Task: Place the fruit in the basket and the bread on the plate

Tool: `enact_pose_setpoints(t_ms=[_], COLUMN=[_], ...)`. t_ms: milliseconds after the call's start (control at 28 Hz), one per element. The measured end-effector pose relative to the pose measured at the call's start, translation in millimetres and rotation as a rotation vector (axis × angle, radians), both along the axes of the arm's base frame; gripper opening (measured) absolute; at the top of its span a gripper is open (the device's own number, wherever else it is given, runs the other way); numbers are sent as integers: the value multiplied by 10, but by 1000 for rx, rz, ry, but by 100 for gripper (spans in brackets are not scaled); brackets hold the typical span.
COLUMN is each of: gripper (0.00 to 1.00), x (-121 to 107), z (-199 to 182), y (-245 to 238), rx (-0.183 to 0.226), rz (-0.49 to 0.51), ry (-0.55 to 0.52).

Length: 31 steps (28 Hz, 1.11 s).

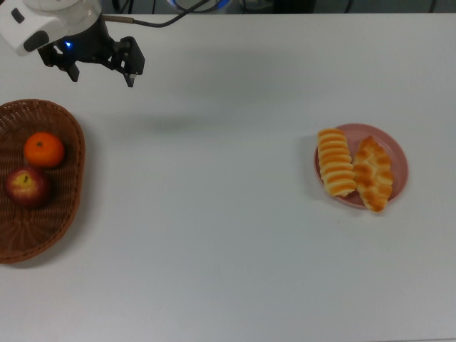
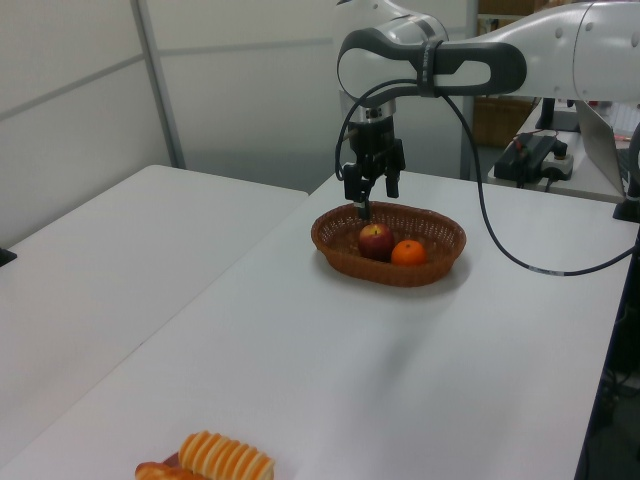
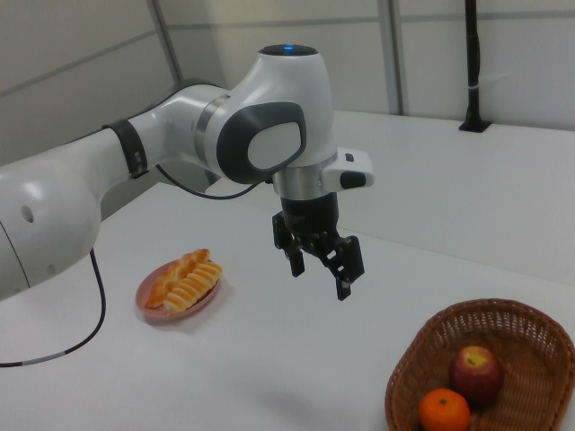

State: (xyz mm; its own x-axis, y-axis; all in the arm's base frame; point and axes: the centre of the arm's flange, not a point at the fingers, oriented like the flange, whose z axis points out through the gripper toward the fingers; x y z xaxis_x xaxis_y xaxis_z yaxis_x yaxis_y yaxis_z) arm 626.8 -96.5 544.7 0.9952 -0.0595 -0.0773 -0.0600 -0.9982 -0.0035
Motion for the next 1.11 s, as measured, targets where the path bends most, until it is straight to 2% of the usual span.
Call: enact_pose_setpoints(t_ms=[821,1107], gripper=[100,100], x=[-3,-5], z=[5,6], y=[-9,-23], rx=[-5,-18], rz=[0,1], ry=[0,2])
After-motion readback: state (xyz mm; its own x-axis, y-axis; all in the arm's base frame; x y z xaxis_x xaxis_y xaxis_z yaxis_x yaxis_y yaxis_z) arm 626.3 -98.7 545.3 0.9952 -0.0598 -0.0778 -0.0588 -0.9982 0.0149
